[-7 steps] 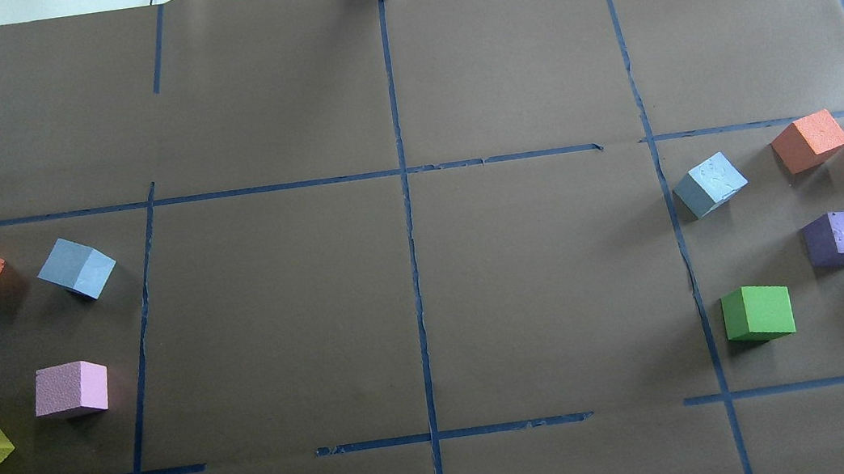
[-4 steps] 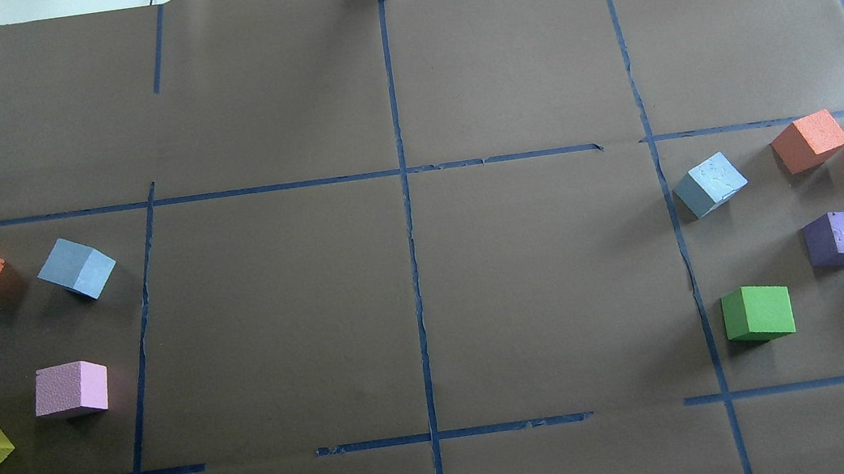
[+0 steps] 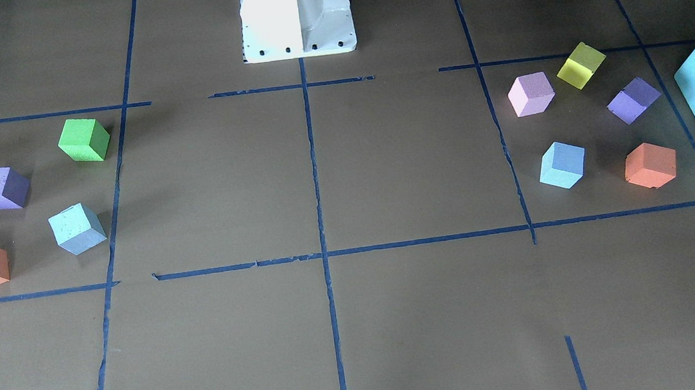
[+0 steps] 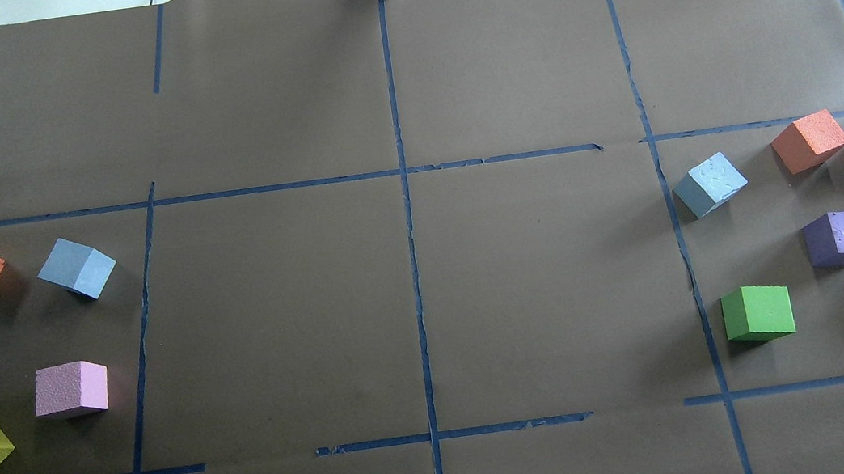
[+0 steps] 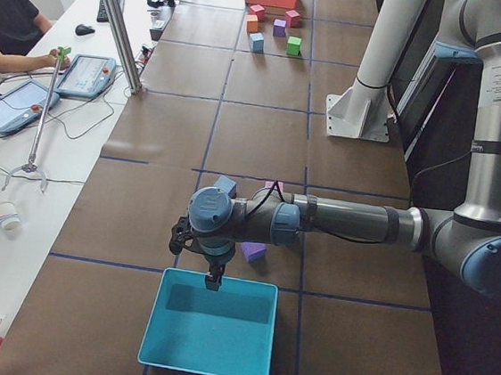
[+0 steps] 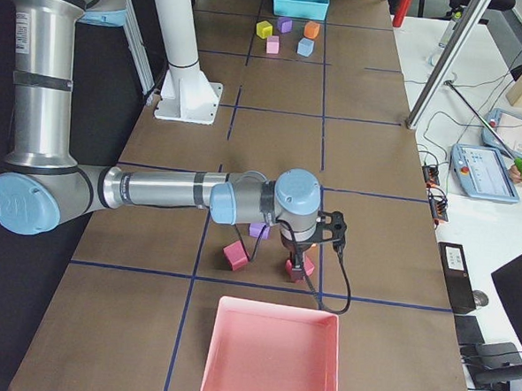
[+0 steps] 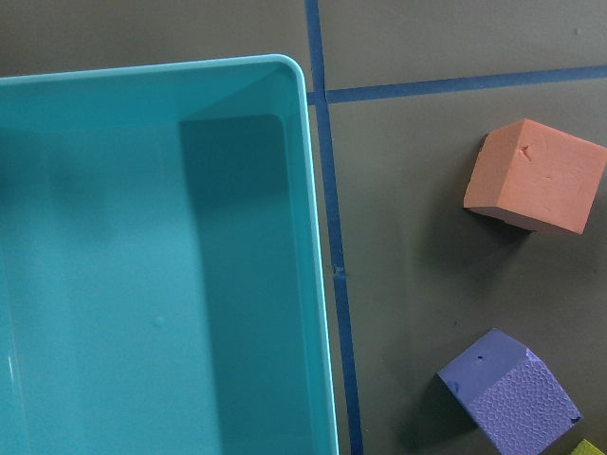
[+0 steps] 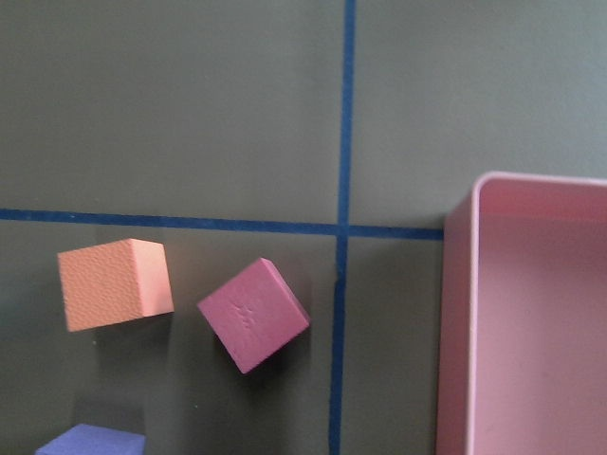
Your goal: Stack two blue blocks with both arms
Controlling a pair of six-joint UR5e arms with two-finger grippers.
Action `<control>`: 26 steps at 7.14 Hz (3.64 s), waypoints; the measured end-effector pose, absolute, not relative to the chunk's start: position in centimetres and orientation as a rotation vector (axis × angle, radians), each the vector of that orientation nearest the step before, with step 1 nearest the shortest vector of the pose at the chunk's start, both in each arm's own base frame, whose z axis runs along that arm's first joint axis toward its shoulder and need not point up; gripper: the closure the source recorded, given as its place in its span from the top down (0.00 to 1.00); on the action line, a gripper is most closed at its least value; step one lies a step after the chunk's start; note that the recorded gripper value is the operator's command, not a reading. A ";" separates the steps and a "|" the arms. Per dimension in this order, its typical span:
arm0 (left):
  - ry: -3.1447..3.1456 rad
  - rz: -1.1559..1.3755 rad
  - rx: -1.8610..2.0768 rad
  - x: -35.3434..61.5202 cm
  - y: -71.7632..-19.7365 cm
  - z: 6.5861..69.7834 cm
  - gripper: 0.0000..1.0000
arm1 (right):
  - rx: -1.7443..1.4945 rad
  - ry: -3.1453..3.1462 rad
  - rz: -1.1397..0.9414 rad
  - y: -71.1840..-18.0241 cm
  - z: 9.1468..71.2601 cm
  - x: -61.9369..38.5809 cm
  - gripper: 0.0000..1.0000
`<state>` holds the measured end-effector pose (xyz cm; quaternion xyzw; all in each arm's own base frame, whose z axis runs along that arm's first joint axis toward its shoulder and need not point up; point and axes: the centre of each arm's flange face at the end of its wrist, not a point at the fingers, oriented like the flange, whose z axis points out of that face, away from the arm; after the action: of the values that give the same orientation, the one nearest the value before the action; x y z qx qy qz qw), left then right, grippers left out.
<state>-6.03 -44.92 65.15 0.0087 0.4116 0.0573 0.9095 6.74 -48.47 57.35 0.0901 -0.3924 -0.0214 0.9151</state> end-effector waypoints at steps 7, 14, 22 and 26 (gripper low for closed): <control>0.852 0.120 0.023 -6.0 -44.9 64.9 1.00 | 0.262 -0.866 -0.347 -49.8 44.4 -14.1 1.00; 0.858 0.119 0.026 -6.0 -44.8 64.7 1.00 | 0.251 -0.850 -0.316 -48.9 48.0 -26.5 1.00; 0.858 0.118 0.026 -6.0 -44.9 64.6 1.00 | 0.191 -0.795 -0.357 -49.0 50.9 -31.8 0.09; 0.859 0.117 0.029 -6.0 -44.9 64.4 1.00 | 0.219 -0.805 -0.317 -50.4 48.5 -29.5 0.01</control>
<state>-5.96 -44.93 64.40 0.0139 0.4160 0.0566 0.9075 -29.47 -50.38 48.52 0.1061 -0.3893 -0.1534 0.9020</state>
